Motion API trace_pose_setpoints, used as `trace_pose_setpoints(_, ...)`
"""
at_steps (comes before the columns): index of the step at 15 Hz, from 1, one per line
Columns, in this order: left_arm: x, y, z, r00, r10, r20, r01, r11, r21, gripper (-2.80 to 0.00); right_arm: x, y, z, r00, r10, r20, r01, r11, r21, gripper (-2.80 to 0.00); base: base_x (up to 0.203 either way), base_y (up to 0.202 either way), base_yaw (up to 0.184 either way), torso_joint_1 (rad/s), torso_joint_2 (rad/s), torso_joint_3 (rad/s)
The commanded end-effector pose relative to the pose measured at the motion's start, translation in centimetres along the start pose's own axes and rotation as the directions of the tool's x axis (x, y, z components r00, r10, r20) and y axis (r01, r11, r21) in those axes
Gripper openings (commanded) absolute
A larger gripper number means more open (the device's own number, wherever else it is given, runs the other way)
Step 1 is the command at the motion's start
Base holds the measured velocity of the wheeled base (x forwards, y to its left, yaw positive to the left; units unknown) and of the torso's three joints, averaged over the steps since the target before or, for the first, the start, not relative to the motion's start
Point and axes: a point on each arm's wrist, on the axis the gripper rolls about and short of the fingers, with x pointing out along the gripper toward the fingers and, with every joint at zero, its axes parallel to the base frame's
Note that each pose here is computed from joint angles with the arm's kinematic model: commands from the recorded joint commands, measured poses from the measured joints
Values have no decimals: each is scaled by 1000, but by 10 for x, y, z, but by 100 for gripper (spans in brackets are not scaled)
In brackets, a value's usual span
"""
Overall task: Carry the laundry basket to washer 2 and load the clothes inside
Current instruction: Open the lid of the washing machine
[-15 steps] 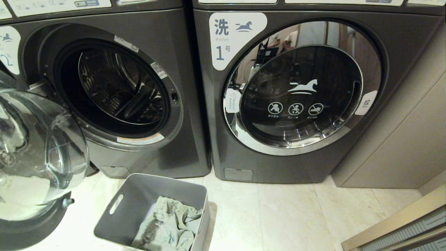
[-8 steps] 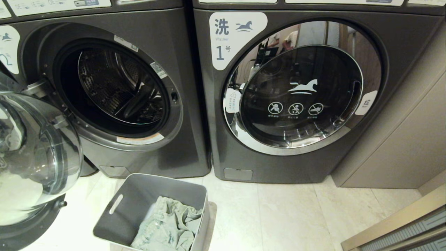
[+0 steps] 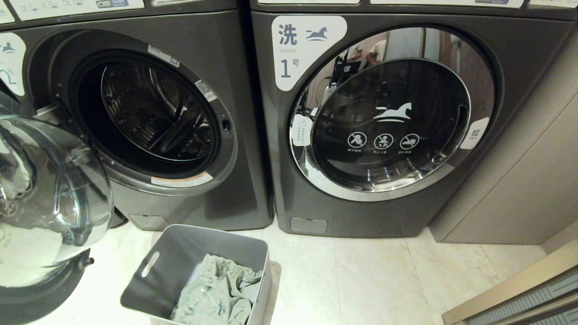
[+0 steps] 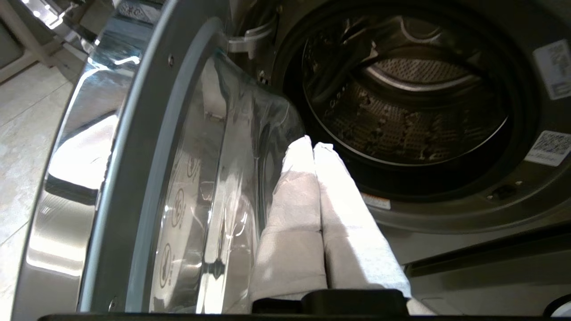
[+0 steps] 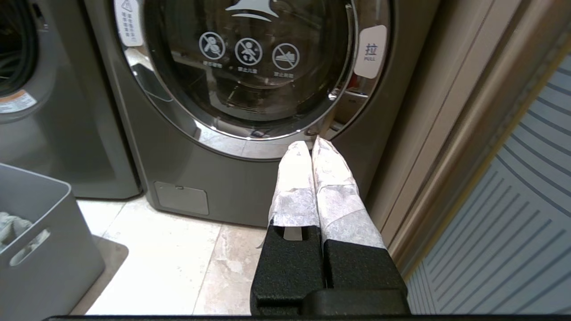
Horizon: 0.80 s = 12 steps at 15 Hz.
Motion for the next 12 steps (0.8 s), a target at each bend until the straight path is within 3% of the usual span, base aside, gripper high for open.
trace_pose_setpoints(1, 13, -1, -2, 999, 37, -25, -36, 999, 14, -280, 1, 1, -11, 999, 4, -39, -4, 1000, 1, -280, 0, 0, 0, 0, 0, 0)
trace_pose_setpoints(4, 17, -1, -7, 977, 213, -27, -211, 975, 65, -280, 1, 1, -11, 999, 4, -39, -4, 1000, 1, -280, 0, 0, 0, 0, 0, 0)
trace_pose_setpoints(8, 23, 4, -16, 945, 308, -107, -301, 950, 78, -280, 1, 1, -11, 999, 5, -39, -5, 1000, 1, -280, 0, 0, 0, 0, 0, 0)
trace_pose_setpoints(12, 32, 8, -14, 928, 359, -98, -352, 932, 84, -280, 1, 1, -11, 999, 6, -39, -6, 1000, 1, -280, 0, 0, 0, 0, 0, 0)
